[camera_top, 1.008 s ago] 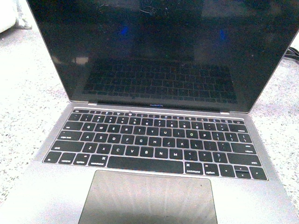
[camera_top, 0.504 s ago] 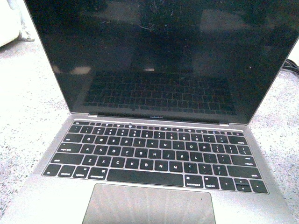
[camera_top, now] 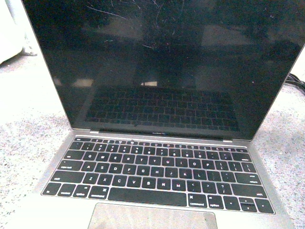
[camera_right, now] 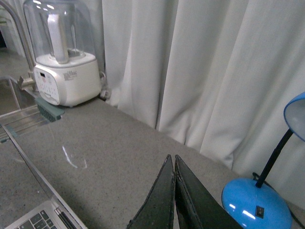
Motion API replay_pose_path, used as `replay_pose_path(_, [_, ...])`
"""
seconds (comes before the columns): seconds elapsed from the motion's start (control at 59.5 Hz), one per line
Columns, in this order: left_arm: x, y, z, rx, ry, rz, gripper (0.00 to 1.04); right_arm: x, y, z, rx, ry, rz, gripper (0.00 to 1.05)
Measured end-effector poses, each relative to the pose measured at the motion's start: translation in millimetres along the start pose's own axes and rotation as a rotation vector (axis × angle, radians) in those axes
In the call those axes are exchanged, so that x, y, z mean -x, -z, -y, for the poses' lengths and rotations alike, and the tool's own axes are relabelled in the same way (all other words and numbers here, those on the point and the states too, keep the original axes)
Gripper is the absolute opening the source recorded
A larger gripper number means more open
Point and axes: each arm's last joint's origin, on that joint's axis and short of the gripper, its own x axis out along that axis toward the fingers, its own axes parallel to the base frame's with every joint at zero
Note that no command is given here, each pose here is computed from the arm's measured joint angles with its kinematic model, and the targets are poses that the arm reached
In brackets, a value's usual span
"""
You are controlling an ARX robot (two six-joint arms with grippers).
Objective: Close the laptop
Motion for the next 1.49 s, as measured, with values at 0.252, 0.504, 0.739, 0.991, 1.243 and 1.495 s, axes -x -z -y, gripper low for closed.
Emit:
replay_pose_path(0.252, [-28.4,4.7,-11.6,-0.072,0.001,-0.104,0.04,-36.5,15.4,9.9,-0.049,-0.064,-0.213,0.01])
replay_pose_path(0.504, [-44.9,18.0,-19.7,-0.151,0.029,-0.186,0.04,-54.6,1.6,4.9,-0.125,-0.163,-0.212,0.01])
replay_pose_path(0.739, [-60.0,20.4,-14.7,-0.219,0.098,-0.238,0.04,-67.1,-4.4,-5.3,-0.193,-0.253,-0.212,0.01])
replay_pose_path(0.991, [-72.2,19.5,-14.8,-0.249,0.096,-0.244,0.04,-70.7,-6.0,-4.7,-0.287,-0.298,-0.177,0.01])
replay_pose_path(1.243, [-75.4,35.0,-13.9,-0.251,0.091,-0.256,0.04,-73.6,7.9,-4.9,-0.457,-0.319,-0.122,0.01])
replay_pose_path(1.495, [-72.7,44.6,-16.3,-0.276,0.098,-0.259,0.04,-78.1,23.5,3.5,-0.561,-0.227,-0.113,0.01])
